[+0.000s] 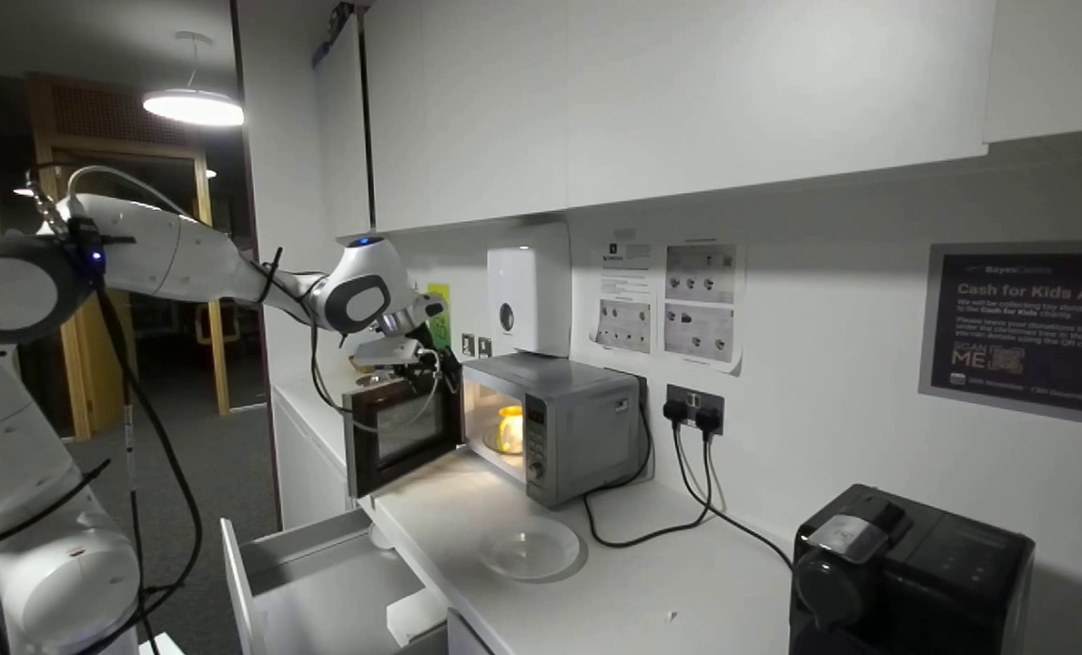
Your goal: Put the cup inside the microwave
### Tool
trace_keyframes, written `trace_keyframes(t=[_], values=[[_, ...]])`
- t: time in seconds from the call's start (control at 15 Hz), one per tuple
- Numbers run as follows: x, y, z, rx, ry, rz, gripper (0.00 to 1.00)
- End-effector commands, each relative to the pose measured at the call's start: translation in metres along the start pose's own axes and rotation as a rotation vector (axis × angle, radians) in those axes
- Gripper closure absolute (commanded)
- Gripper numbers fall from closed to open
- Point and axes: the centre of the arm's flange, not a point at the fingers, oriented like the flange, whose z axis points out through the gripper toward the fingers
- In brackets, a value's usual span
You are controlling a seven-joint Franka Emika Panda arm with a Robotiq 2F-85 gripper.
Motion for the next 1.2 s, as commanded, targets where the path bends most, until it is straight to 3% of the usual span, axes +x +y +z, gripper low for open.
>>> trace_keyframes(t=[0.0, 0.6, 1.13], values=[[-0.023, -0.002, -0.034, -0.023, -0.016, 0.021, 0.0], [-0.019, -0.013, -0.054, 0.031, 0.001, -0.039, 0.0], [0.026, -0.069, -0.043, 0.091, 0.04, -0.332, 0.0]])
